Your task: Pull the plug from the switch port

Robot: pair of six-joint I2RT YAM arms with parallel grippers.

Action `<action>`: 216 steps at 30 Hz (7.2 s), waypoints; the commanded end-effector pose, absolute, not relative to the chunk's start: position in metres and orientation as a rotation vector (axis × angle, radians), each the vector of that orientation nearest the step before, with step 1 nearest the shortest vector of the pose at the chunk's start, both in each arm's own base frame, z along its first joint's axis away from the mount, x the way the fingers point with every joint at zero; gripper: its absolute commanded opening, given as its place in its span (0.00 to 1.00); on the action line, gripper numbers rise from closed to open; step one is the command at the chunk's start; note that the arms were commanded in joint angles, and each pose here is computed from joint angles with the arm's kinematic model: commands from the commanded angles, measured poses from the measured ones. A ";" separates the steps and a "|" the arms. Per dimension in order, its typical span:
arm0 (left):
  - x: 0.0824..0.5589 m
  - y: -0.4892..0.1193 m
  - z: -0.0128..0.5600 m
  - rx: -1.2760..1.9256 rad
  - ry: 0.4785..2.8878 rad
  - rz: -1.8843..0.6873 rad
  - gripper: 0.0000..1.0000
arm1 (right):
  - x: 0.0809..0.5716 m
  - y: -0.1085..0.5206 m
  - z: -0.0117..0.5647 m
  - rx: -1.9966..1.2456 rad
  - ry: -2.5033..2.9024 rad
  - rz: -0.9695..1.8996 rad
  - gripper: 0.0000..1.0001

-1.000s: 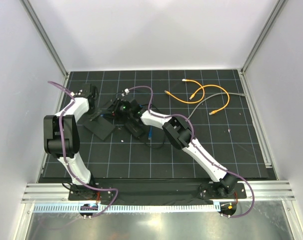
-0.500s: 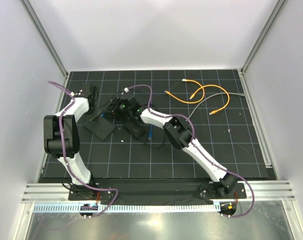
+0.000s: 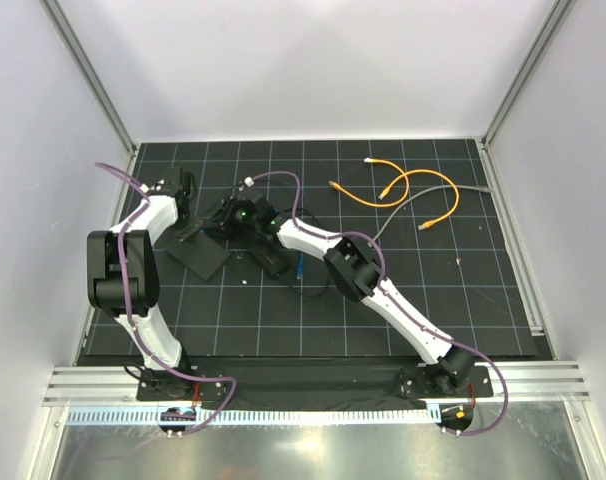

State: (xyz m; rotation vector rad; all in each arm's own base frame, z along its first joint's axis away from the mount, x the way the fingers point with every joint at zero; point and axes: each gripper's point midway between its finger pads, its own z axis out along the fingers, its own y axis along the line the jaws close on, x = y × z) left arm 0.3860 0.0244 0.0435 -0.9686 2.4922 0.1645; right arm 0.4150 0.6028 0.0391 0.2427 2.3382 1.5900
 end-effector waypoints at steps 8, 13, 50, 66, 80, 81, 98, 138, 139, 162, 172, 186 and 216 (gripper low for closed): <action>0.366 0.025 0.026 -0.974 2.560 0.204 0.07 | 0.413 0.606 0.013 0.287 2.377 1.543 0.23; 0.361 0.026 0.019 -0.981 2.586 0.231 0.05 | 0.417 0.605 0.009 0.293 2.371 1.504 0.01; 0.312 0.062 -0.017 -1.112 2.751 0.438 0.00 | 0.478 0.589 0.047 0.423 2.061 1.169 0.01; 0.319 0.062 -0.008 -1.083 2.722 0.396 0.00 | 0.486 0.584 0.164 0.202 1.819 1.385 0.01; 0.346 0.037 0.079 -0.951 2.515 0.194 0.00 | 0.473 0.486 0.306 -0.024 1.688 1.337 0.01; 0.345 0.033 0.084 -0.935 2.508 0.183 0.00 | 0.486 0.467 0.307 -0.013 1.678 1.293 0.01; 0.348 0.026 0.104 -0.894 2.463 0.132 0.00 | 0.505 0.286 0.350 0.274 1.717 0.631 0.01; 0.382 0.048 0.102 -0.953 2.424 0.243 0.03 | 0.552 0.420 0.186 -0.088 1.974 1.061 0.66; 0.384 0.051 0.103 -0.970 2.416 0.243 0.03 | 0.545 0.433 0.184 -0.115 1.977 1.095 0.66; 0.377 0.052 0.076 -1.098 2.388 0.080 0.10 | 0.425 0.599 0.119 -0.185 2.065 1.525 0.45; 0.376 0.050 0.086 -1.091 2.361 0.059 0.10 | 0.422 0.606 0.103 -0.144 2.096 1.551 0.42; 0.381 0.049 0.086 -1.104 2.345 0.038 0.11 | 0.419 0.610 0.083 -0.108 2.140 1.562 0.42; 0.384 0.067 0.088 -1.091 2.349 0.132 0.11 | 0.355 0.605 0.111 -0.152 2.112 1.746 0.35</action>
